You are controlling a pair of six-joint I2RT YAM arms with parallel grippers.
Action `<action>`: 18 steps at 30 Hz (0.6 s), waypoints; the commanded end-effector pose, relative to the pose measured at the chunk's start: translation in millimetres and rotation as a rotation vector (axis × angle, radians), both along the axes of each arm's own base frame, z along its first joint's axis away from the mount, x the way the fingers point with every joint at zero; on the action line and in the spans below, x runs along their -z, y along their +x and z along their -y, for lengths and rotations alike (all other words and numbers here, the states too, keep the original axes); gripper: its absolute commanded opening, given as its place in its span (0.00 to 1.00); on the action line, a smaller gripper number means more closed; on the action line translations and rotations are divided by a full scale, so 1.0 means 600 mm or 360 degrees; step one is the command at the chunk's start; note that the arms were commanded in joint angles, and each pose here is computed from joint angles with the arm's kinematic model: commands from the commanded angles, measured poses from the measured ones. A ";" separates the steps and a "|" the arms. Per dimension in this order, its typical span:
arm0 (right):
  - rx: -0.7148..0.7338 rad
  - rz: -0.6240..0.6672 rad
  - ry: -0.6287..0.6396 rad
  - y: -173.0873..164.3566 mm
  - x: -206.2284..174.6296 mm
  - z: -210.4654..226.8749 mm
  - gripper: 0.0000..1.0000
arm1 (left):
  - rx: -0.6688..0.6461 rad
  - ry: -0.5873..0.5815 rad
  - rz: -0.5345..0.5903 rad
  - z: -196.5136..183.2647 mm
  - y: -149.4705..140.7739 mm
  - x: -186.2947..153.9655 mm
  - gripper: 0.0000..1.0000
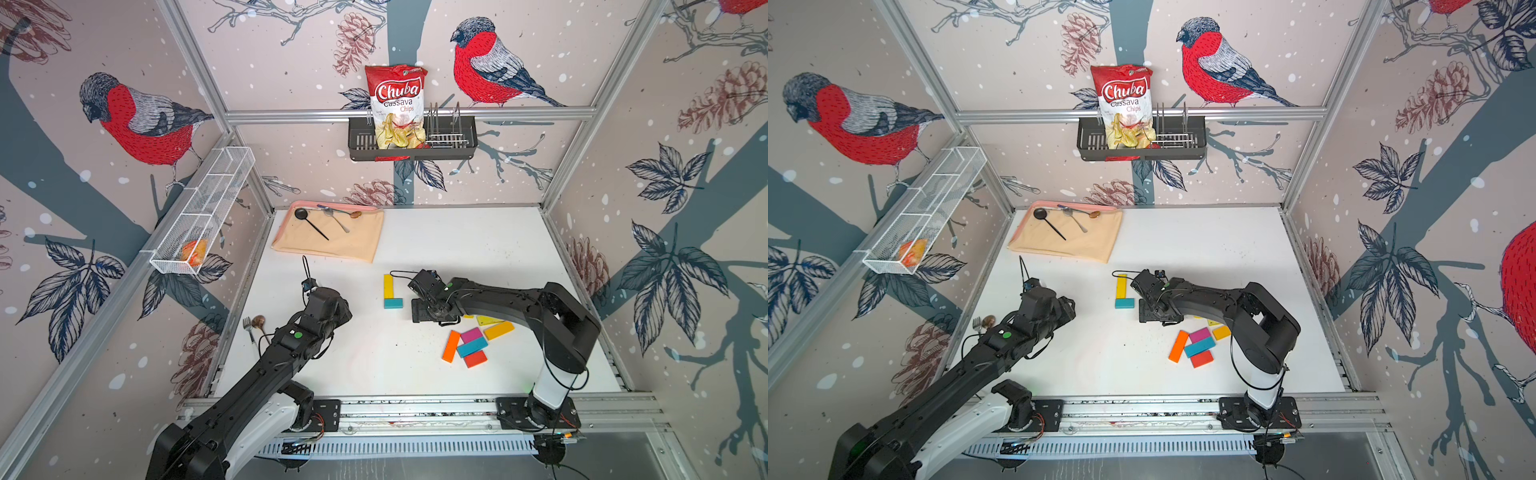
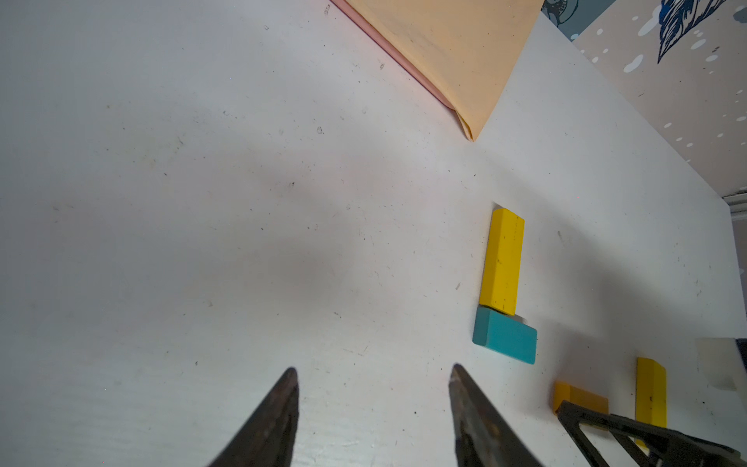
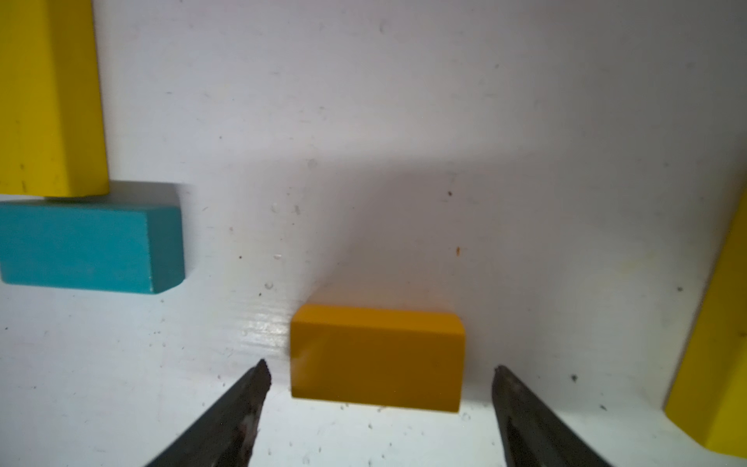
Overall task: Assemble the letter h with building blocks
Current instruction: Move the building block to the center of the board.
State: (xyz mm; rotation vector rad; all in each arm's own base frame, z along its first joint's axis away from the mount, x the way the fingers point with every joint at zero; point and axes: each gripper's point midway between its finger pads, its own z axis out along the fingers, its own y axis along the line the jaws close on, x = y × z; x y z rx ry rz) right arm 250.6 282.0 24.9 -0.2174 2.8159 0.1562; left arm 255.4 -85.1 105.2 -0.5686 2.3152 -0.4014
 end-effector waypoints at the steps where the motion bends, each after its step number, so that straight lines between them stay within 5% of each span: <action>1: 0.0045 0.0000 -0.0028 0.005 0.005 0.003 0.82 | -0.0004 0.0034 0.0006 -0.005 0.000 -0.001 0.59; 8: 0.0091 0.0006 -0.0037 0.021 0.007 0.009 0.55 | -0.0005 0.0033 0.0002 -0.005 -0.001 0.004 0.59; 18: 0.0038 0.0036 0.0018 0.061 -0.010 -0.041 0.47 | -0.0009 0.0042 0.0001 -0.008 -0.003 0.006 0.59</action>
